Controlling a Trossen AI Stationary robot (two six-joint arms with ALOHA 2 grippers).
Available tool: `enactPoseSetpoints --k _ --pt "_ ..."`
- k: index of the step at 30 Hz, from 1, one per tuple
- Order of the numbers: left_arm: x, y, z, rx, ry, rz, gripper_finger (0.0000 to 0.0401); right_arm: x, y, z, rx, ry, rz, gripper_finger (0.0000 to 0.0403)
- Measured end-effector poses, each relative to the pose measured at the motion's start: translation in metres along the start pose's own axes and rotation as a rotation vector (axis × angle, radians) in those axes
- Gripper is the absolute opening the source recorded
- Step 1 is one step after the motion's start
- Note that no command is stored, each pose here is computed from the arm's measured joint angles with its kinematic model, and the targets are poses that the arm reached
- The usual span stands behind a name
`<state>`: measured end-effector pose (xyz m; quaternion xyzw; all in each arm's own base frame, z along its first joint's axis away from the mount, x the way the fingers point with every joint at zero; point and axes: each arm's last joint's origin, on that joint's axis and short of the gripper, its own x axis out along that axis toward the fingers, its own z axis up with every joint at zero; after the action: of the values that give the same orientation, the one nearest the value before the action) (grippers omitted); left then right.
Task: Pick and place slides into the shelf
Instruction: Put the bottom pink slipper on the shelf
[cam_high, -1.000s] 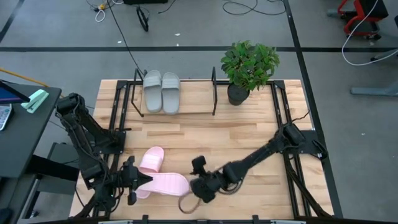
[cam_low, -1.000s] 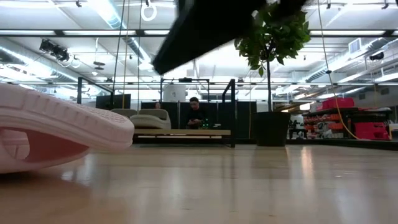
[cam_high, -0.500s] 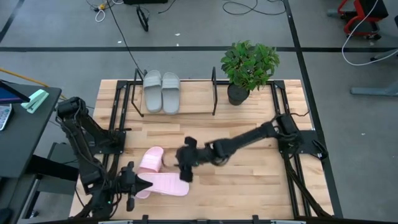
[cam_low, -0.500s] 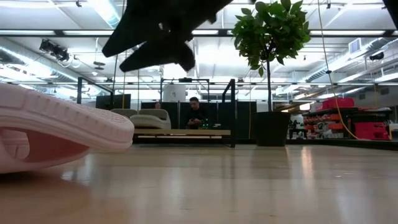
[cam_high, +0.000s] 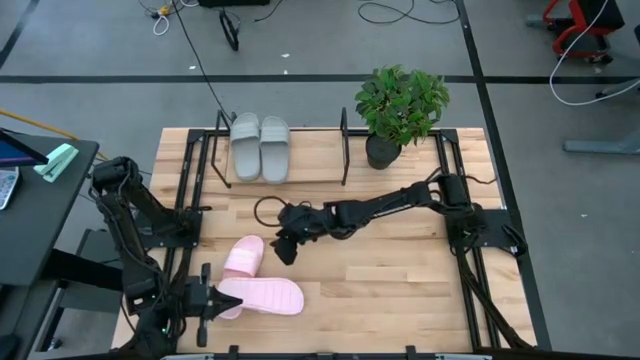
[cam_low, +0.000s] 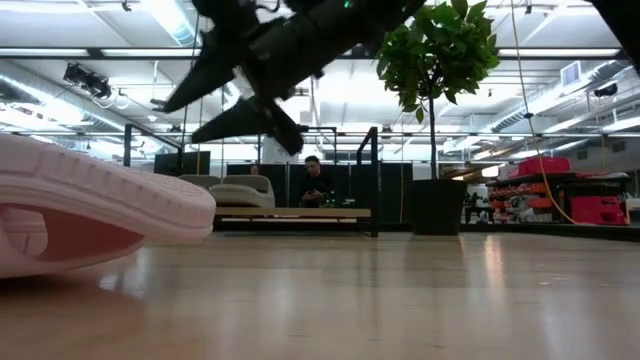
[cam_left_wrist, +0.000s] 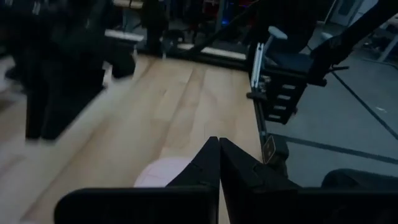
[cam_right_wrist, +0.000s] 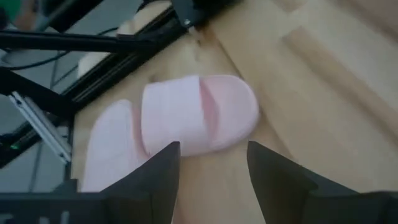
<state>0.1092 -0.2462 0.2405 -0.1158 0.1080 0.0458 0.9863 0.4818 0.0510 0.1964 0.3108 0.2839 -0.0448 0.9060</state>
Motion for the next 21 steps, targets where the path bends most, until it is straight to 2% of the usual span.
enactPoseSetpoints --k 6,14,21 --pt "0.000 -0.001 0.001 0.030 -0.013 -0.001 0.0024 0.014 -0.014 -0.004 0.071 0.026 0.012 0.0191" --pt "0.000 -0.003 0.003 0.044 -0.022 -0.004 0.0008 0.032 -0.025 -0.002 0.115 0.010 0.041 0.0191" --pt "-0.001 -0.003 0.003 0.054 -0.019 -0.007 0.0019 0.054 -0.017 0.008 0.067 0.032 0.077 0.0191"
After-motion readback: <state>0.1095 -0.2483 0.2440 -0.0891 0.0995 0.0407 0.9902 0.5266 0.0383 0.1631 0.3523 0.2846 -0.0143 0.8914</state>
